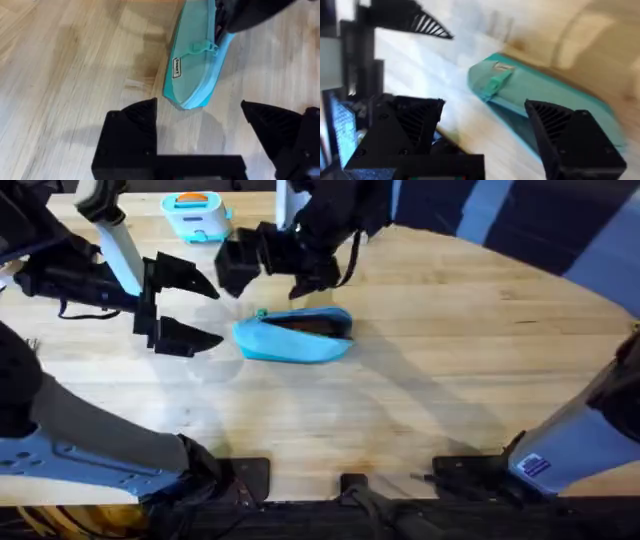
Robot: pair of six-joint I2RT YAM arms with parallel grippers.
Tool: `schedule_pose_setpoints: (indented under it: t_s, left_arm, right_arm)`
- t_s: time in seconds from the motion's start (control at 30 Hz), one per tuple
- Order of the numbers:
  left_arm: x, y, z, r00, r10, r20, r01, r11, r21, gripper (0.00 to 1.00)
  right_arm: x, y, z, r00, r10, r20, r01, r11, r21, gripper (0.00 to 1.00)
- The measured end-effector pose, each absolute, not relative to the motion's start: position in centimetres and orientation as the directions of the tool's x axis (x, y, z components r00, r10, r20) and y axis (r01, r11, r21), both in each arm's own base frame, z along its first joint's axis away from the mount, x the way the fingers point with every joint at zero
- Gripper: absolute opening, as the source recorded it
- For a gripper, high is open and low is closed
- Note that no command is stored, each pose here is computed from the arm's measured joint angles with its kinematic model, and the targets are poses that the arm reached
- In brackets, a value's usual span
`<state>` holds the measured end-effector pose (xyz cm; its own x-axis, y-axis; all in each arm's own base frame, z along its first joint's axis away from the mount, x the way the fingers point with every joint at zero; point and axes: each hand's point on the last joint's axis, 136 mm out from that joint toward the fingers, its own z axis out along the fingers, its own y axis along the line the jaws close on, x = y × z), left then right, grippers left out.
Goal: Unzip the bag, pick up the pens from the table one at a time and place them inside, then zip the bag closed.
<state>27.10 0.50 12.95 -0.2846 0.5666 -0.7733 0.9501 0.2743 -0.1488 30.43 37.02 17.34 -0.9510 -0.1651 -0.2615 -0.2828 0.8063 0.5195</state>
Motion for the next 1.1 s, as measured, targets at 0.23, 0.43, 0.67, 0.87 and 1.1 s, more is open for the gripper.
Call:
schedule_pose_setpoints:
  t_s: [0.23,0.43,0.67,0.87,1.1]
  left_arm:
    - [26.9,0.6,12.8,-0.287,0.578,-0.764,0.951,0.270,-0.152,0.995]
    - [26.9,0.6,12.7,-0.286,0.579,-0.763,0.951,0.270,-0.152,0.995]
    - [27.0,0.7,12.7,-0.284,0.581,-0.763,0.951,0.270,-0.149,0.995]
    - [27.0,0.7,12.7,-0.284,0.581,-0.763,0.951,0.270,-0.148,0.995]
    - [27.0,0.7,12.7,-0.282,0.583,-0.762,0.952,0.270,-0.146,0.995]
  right_arm:
    - [29.0,38.6,14.3,-0.977,-0.167,-0.131,-0.212,0.807,0.551,0.998]
    - [29.6,38.8,11.4,-0.985,-0.146,-0.096,-0.175,0.837,0.519,0.998]
    - [29.9,38.9,10.4,-0.986,-0.141,-0.091,-0.167,0.845,0.508,0.907]
    - [30.4,39.3,10.5,-0.984,-0.134,-0.114,-0.174,0.838,0.517,0.779]
    - [30.6,39.3,10.6,-0.984,-0.129,-0.119,-0.173,0.836,0.521,0.666]
